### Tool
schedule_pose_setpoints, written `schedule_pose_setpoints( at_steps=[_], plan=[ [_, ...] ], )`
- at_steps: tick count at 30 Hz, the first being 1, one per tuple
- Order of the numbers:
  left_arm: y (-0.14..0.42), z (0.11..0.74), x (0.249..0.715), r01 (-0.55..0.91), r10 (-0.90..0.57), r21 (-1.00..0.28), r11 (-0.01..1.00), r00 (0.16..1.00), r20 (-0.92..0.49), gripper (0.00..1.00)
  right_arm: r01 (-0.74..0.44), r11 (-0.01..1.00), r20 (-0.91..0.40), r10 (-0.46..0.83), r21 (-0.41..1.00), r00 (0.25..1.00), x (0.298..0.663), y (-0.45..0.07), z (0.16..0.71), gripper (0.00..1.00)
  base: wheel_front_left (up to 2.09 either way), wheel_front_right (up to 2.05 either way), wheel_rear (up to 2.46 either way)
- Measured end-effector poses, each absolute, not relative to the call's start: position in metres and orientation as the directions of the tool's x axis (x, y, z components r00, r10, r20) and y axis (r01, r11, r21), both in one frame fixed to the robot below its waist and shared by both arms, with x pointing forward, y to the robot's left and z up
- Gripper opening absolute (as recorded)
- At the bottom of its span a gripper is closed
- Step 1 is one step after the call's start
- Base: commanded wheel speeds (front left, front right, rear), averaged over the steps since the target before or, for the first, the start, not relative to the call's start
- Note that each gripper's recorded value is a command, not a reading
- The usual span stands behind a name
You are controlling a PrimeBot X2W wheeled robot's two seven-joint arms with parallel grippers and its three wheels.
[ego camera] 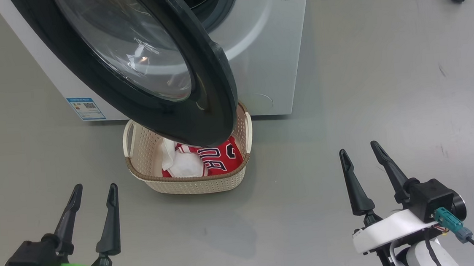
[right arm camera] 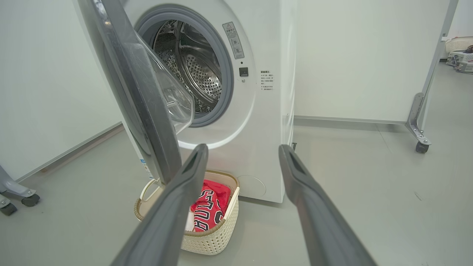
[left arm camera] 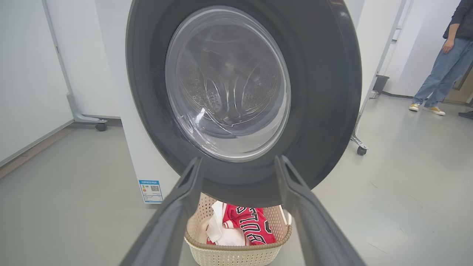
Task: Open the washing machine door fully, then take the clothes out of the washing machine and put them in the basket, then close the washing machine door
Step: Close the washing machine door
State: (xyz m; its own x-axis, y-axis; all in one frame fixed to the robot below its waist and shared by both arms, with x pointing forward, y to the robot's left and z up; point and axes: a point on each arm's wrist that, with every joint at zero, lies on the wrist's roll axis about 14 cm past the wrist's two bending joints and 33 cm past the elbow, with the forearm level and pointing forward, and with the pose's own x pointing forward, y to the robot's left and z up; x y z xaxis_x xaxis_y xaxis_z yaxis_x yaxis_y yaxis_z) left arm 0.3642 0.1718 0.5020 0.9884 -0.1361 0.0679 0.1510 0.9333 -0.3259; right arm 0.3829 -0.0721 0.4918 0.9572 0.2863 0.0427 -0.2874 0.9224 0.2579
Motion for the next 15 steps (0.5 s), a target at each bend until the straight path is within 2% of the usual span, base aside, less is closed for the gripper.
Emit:
schedule_pose_setpoints(
  at_steps=[15],
  plan=[
    [0.1708, 0.5007, 0.3643, 0.151, -0.138, -0.324, 0.934, 0.988, 0.064, 1.00, -0.283, 0.924, 0.037, 0.283, 0.258, 0.958, 0.3834, -0.0721, 0.4902, 1.00, 0.00, 0.00, 0.00]
  ],
)
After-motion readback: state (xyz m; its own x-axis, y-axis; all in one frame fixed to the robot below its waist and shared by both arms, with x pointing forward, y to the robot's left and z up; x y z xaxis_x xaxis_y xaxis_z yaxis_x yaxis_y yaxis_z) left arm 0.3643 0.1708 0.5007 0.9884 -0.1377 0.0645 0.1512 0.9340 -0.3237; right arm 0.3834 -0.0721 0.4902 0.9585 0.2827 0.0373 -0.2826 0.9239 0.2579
